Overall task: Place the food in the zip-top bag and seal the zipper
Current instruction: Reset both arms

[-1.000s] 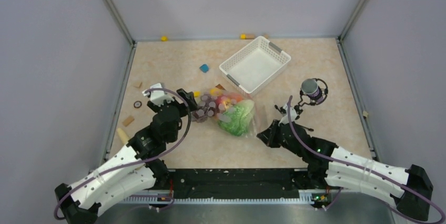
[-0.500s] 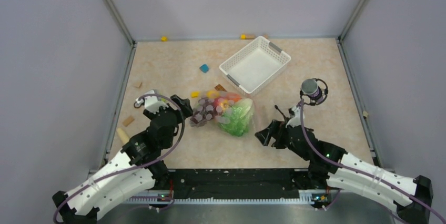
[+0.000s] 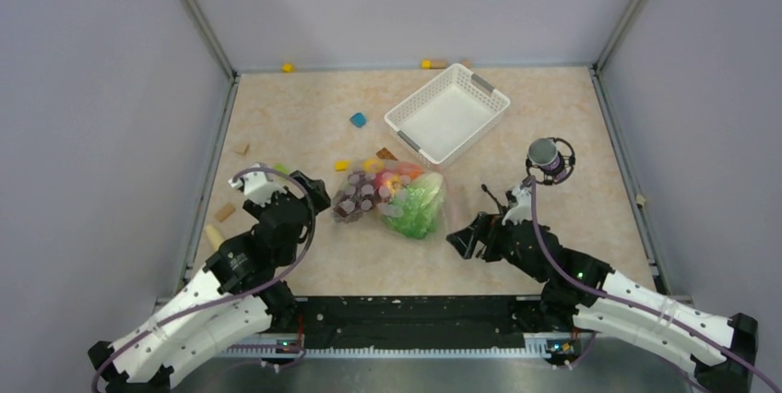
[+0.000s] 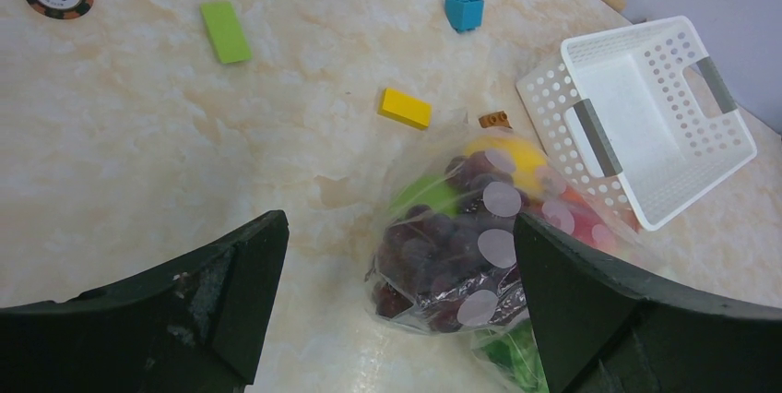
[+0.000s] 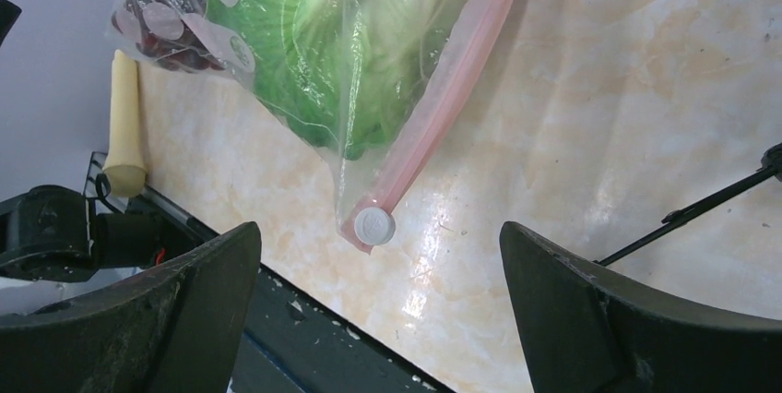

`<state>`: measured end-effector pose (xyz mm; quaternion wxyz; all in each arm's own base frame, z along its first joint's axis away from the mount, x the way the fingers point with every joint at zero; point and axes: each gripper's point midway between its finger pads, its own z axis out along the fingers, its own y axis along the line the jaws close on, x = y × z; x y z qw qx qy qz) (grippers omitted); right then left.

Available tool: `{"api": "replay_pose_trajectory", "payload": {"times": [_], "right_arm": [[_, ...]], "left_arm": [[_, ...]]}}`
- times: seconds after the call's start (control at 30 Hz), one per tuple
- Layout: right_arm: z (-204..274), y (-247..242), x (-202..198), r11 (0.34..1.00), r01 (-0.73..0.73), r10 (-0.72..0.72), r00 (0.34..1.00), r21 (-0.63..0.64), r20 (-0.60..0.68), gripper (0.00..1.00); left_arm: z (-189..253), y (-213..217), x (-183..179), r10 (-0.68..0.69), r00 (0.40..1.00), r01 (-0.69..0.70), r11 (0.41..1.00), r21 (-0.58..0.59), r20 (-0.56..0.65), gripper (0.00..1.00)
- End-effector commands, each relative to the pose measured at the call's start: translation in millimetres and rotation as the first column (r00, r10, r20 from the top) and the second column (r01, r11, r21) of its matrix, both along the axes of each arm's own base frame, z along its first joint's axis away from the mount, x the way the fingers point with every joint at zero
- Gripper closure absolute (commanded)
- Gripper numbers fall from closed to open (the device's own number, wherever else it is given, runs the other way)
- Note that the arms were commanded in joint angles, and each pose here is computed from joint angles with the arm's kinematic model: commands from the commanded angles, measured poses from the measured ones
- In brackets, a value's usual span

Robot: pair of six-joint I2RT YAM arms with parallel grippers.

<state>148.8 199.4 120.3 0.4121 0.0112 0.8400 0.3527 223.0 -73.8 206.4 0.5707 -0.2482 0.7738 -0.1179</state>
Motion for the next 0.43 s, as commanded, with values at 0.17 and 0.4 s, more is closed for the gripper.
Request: {"api": "replay_pose_trajectory", "payload": {"times": [0.17,0.4], "right_arm": [[14.4,-5.3,13.8,0.999,0.044,-0.043,0.995,-0.006,0.094,0.01],[13.7,-9.7,17.5,0.997,0.071,-0.069,0.992,-0.021,0.101,0.01]], "left_arm": [[10.4,9.9,-0.4,0.043,0.999,-0.043,0.999,-0.005,0.027,0.03],[10.5,3.5,5.0,0.022,0.999,-0.023,0.999,0.026,0.024,0.03]]}}
